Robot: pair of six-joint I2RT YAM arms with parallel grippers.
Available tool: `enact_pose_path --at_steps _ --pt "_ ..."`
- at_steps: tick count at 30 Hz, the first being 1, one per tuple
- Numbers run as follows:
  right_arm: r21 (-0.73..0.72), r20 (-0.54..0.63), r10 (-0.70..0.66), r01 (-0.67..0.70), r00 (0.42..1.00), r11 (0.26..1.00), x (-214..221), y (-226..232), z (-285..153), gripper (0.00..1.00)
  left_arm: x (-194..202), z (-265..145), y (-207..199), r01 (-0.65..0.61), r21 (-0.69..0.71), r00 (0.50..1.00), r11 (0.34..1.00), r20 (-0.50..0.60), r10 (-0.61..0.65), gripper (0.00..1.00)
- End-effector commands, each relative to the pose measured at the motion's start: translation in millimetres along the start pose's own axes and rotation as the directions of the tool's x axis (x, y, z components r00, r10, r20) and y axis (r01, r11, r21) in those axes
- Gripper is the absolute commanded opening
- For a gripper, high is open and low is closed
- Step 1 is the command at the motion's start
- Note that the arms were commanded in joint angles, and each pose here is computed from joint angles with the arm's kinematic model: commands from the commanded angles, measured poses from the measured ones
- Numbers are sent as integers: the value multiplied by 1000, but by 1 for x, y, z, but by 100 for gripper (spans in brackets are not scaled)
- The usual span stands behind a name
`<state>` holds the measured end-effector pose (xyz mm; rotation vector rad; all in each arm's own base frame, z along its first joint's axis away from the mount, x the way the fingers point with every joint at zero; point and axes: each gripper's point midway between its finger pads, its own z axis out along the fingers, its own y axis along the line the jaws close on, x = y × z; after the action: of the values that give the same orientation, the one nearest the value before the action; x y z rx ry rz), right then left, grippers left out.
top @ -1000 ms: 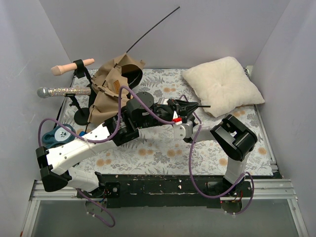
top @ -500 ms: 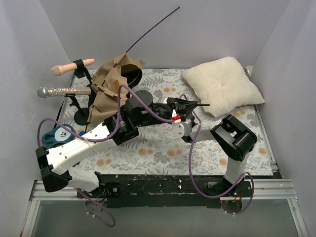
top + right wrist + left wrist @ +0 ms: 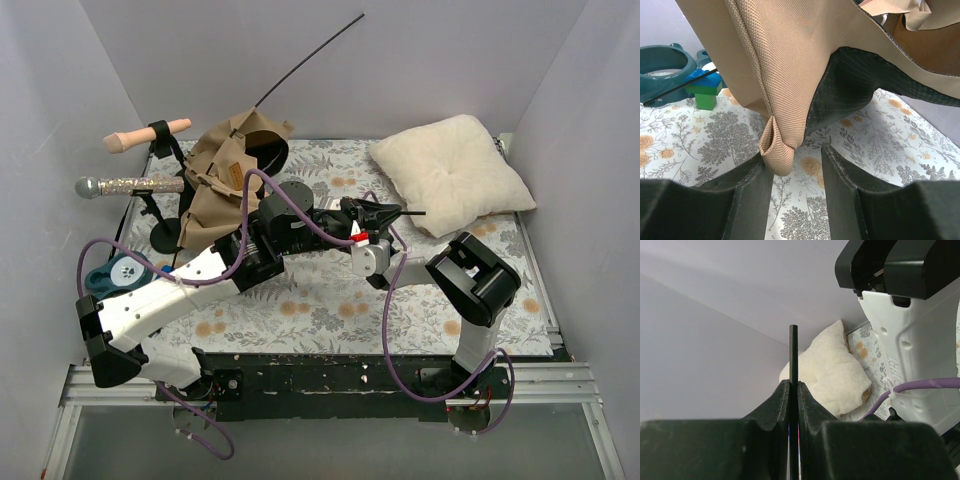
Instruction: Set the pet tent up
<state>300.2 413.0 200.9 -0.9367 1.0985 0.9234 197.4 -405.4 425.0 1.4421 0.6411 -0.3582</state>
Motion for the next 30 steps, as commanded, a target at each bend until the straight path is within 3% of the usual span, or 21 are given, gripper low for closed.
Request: enact_pose_path --at_steps 1,4,6,8,9,18,30 --pt "41 311 -149 144 938 989 -98 -4 3 47 6 -9 16 3 -47 999 999 -35 -4 0" --pt "46 318 -150 142 936 989 -101 -5 2 37 7 -9 16 2 -45 999 999 -39 -4 0" --pt "51 324 -149 140 934 989 -104 -5 2 25 9 -8 15 6 -40 999 999 -43 -8 0" --pt "57 329 -152 141 932 988 -108 -6 0 3 10 -9 14 7 -37 999 999 -51 -9 0" --pt "64 331 -154 141 931 988 -110 -7 -1 1 12 -9 13 8 -35 998 999 -56 -10 0" --pt "71 303 -148 133 941 989 -119 1 -35 1 32 -25 14 14 -23 989 1000 -146 -17 0" --pt "60 140 -99 92 985 994 -98 7 -78 1 75 -66 -10 43 115 946 992 -323 -4 0"
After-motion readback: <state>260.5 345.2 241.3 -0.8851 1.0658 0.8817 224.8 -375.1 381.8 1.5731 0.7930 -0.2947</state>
